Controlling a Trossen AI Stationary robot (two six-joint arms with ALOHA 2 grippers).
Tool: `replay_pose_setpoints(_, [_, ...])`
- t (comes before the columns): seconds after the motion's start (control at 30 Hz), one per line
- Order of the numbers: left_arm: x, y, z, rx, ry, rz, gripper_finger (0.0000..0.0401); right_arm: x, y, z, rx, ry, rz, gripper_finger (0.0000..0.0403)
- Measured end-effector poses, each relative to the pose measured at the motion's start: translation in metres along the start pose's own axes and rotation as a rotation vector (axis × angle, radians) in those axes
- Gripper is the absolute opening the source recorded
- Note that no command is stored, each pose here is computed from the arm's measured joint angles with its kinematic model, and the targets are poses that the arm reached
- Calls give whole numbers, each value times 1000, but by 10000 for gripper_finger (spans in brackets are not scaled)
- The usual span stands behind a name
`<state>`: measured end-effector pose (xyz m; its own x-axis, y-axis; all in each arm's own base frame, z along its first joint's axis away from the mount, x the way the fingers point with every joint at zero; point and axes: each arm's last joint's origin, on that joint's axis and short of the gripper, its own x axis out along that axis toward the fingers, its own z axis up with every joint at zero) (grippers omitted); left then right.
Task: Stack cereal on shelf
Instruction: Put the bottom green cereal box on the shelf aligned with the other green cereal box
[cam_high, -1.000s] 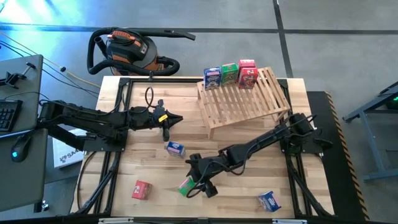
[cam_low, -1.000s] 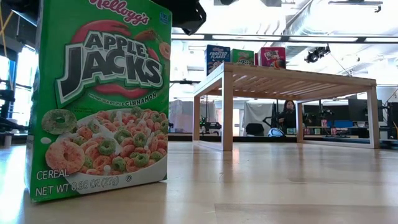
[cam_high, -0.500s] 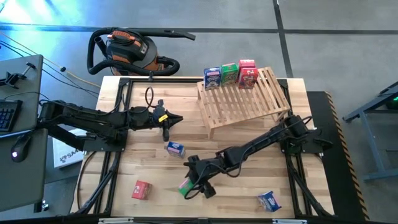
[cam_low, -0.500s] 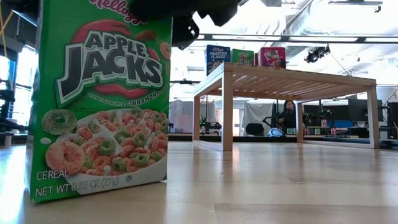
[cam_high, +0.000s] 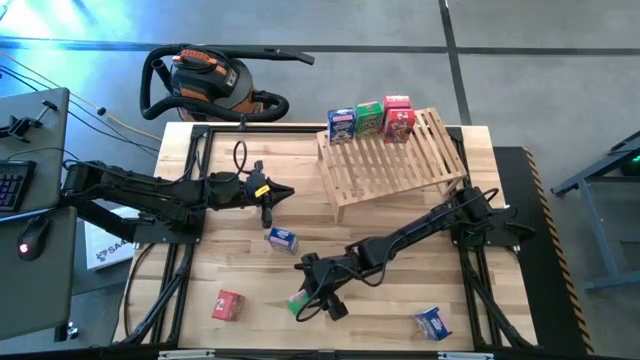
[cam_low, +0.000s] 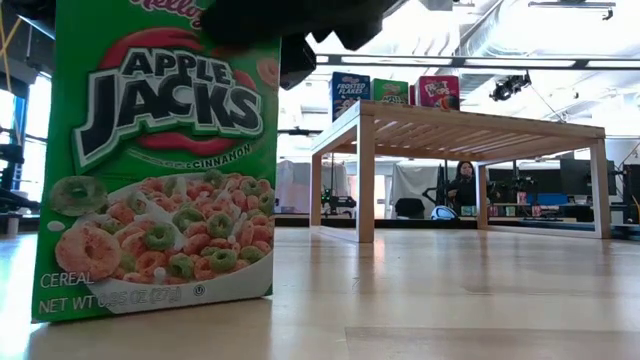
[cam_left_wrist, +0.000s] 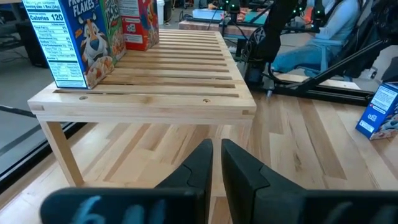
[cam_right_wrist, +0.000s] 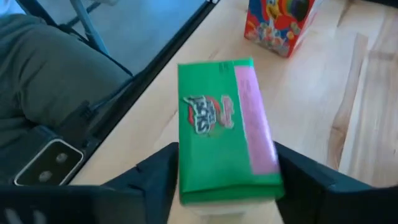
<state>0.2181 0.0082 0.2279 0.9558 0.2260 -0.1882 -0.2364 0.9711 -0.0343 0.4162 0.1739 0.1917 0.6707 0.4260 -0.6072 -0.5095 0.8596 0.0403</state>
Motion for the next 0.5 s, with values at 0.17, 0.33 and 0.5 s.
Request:
replay_pose_setpoints(0.17, [0, 0, 0, 0, -1, 0, 23, 0, 1, 1, -1, -12, 19, 148])
replay_pose_setpoints(0.33, [0, 0, 0, 0, -3, 0, 23, -4, 3, 4, 5, -19, 31, 129])
replay_pose_setpoints(0.5, [0, 0, 0, 0, -3, 0, 23, -40, 6, 26, -10, -56, 19, 141])
